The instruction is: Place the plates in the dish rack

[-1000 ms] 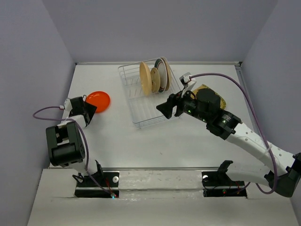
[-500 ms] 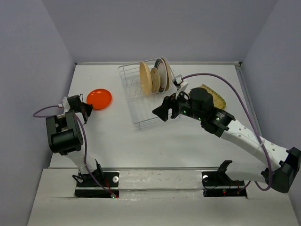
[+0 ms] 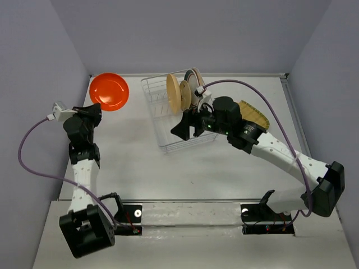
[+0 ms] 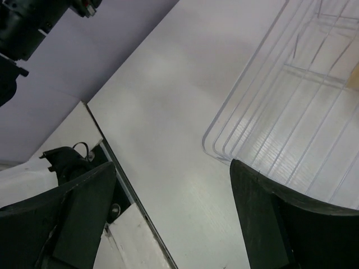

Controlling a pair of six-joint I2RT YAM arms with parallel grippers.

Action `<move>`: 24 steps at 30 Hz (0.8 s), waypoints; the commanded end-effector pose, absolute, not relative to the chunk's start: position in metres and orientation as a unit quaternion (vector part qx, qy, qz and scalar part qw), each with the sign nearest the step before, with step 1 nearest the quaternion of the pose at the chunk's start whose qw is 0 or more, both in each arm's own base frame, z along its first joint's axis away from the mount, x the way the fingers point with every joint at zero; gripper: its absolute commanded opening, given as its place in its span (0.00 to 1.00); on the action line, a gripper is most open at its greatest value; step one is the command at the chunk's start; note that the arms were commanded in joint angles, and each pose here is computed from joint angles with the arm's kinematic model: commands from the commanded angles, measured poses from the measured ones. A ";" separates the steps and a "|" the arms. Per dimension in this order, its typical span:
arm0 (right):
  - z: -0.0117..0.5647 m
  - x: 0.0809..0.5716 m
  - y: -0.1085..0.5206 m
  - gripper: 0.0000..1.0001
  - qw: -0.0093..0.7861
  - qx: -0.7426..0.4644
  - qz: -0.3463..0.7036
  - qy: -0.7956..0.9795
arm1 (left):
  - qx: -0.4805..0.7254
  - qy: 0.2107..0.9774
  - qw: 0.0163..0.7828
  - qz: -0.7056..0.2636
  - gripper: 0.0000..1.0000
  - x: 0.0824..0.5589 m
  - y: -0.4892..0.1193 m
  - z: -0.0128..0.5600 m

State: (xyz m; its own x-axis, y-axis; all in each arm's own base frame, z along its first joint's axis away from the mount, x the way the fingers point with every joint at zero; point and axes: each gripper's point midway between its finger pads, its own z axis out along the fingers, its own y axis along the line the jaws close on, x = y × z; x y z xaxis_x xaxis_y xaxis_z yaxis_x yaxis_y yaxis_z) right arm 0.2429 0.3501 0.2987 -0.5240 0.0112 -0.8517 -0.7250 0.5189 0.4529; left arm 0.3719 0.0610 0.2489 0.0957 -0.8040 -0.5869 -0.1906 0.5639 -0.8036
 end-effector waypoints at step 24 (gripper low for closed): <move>0.334 0.290 0.401 0.07 0.429 -0.242 0.512 0.704 | 0.031 0.674 0.562 -0.479 0.14 0.257 -0.136 0.284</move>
